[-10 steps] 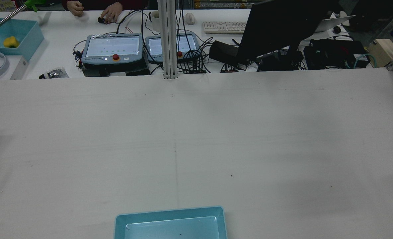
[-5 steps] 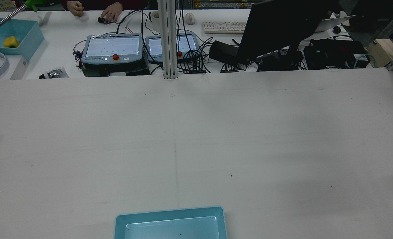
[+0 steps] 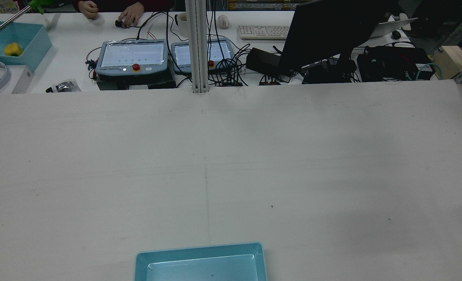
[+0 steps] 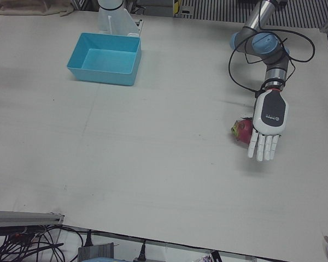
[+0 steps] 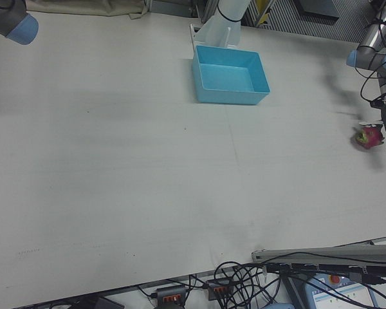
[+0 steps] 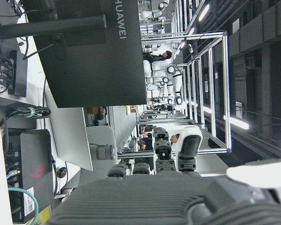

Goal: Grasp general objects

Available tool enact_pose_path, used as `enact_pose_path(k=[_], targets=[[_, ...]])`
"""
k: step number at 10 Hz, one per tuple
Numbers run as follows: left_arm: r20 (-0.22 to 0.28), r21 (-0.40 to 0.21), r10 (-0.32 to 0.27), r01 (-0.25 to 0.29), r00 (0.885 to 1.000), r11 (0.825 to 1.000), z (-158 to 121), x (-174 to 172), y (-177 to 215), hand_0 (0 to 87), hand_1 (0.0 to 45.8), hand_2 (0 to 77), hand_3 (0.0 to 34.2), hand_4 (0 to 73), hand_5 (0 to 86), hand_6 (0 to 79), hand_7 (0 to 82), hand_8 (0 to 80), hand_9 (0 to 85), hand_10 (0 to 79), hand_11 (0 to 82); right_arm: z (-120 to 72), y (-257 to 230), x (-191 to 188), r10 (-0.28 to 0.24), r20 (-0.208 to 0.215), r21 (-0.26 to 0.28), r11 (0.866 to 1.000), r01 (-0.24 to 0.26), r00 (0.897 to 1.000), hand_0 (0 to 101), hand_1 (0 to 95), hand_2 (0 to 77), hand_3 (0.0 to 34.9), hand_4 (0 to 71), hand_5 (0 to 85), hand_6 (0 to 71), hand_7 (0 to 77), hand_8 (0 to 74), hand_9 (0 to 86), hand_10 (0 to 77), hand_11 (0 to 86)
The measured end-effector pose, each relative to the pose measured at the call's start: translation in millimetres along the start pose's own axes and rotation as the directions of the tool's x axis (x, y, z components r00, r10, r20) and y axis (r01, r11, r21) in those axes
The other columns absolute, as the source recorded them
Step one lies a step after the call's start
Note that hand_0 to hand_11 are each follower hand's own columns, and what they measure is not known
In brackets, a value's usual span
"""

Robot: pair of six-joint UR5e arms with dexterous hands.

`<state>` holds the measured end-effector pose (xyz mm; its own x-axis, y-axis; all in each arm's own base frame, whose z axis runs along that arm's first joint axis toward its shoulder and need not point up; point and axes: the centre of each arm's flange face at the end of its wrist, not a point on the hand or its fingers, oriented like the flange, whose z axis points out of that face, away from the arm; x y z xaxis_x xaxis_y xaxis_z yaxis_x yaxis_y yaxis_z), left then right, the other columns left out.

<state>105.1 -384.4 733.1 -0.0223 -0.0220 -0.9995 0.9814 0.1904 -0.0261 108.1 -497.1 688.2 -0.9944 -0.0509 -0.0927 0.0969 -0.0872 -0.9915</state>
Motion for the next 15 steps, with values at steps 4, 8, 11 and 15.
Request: enact_pose_path(k=[4,8,11,15], targets=[[0.010,-0.002,0.008,-0.008,1.000,1.000,-4,-8,-1,70.7,0.0,1.1,0.0,5.5,2.2,1.1,1.1,1.6,1.6,15.3,2.7,0.1,-1,1,0.000,-0.001,0.002,1.000,0.000,1.000,0,6.0,1.6,0.0,0.0,74.2,0.0,0.0,0.0,1.6,0.0,1.1],[0.006,-0.002,0.007,-0.007,1.000,1.000,-4,-20,0,69.5,0.0,1.1,0.0,5.5,2.2,1.1,1.1,1.6,1.6,14.7,2.7,0.1,-1,1,0.000,-0.001,0.002,1.000,0.000,1.000,0,6.0,1.6,0.0,0.0,74.2,0.0,0.0,0.0,1.1,0.0,1.1],[0.001,-0.002,0.004,-0.004,1.000,1.000,-4,-26,0,69.6,0.0,1.1,0.0,5.5,2.2,1.1,1.1,1.6,1.6,15.3,2.7,0.2,-1,1,0.000,-0.001,0.002,1.000,0.000,1.000,0,6.0,1.6,0.0,0.0,74.2,0.0,0.0,0.0,1.1,0.0,1.1],[-0.010,-0.004,-0.004,0.003,1.000,1.000,-3,-28,1,64.0,0.0,1.1,0.0,6.0,2.2,1.1,1.1,1.6,1.6,15.3,2.7,0.1,-1,1,0.000,-0.001,0.003,1.000,0.000,1.000,0,6.0,1.6,0.0,0.0,74.2,0.0,0.0,0.0,1.1,0.0,1.1]])
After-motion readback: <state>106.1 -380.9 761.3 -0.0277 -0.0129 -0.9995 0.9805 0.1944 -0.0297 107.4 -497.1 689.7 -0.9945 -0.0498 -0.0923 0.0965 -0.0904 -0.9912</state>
